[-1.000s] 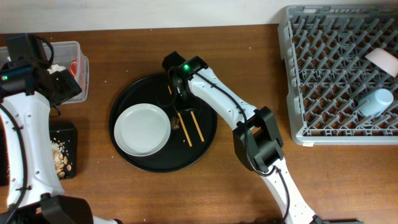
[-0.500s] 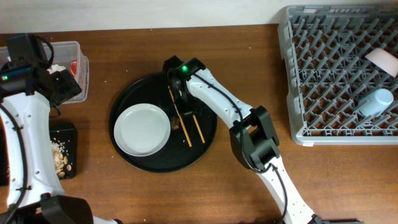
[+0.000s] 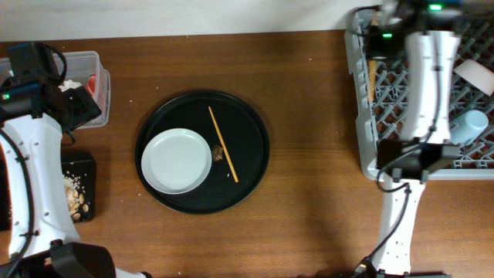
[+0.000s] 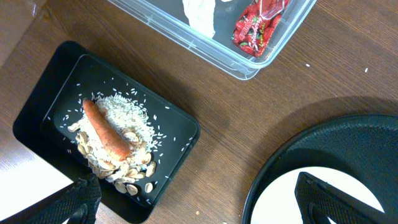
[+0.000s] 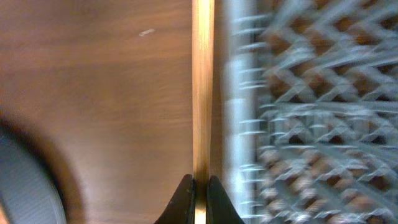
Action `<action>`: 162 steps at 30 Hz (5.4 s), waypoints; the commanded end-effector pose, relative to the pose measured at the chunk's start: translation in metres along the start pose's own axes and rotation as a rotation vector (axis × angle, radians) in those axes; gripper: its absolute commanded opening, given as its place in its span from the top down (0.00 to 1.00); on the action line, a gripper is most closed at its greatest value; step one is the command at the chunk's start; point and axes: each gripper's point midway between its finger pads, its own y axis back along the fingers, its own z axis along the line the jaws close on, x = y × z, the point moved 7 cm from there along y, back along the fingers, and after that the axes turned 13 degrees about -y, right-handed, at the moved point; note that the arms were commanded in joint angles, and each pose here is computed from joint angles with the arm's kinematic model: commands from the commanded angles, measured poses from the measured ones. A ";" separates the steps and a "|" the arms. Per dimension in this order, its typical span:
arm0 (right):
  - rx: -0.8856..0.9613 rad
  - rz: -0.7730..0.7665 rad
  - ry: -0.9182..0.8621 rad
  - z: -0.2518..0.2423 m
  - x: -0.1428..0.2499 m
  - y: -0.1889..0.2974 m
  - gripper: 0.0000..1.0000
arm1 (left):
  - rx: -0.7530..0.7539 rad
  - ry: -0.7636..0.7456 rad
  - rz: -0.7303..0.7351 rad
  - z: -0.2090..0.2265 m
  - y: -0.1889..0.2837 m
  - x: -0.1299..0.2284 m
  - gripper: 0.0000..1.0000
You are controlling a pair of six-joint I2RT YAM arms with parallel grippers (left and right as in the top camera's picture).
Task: Sort waste into correct bins and load items into the dishwasher rack
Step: 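Carry the chopstick to the rack and drop it in, then grasp the second chopstick with the right gripper and place it in the rack, then return the right gripper to the tray and grasp the white plate rim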
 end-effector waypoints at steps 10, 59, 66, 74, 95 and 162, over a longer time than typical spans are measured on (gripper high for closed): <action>0.000 0.088 0.025 -0.040 -0.003 -0.075 0.94 | -0.007 0.006 0.008 0.000 -0.002 0.002 0.01; 0.153 0.179 0.434 0.293 0.277 -0.164 0.74 | -0.007 0.006 0.008 0.000 -0.002 0.002 0.01; 0.124 0.186 0.407 0.298 0.272 -0.150 0.83 | -0.007 0.006 0.008 0.000 -0.002 0.002 0.01; 0.135 0.204 0.388 0.290 0.265 -0.150 0.96 | -0.007 0.006 0.008 0.000 -0.002 0.002 0.01; 0.000 -0.009 0.043 -0.007 0.003 0.019 0.96 | -0.007 0.006 0.008 0.000 -0.002 0.002 0.01; -0.135 0.315 0.043 0.219 0.141 -0.024 0.05 | -0.007 0.006 0.008 0.000 -0.002 0.002 0.01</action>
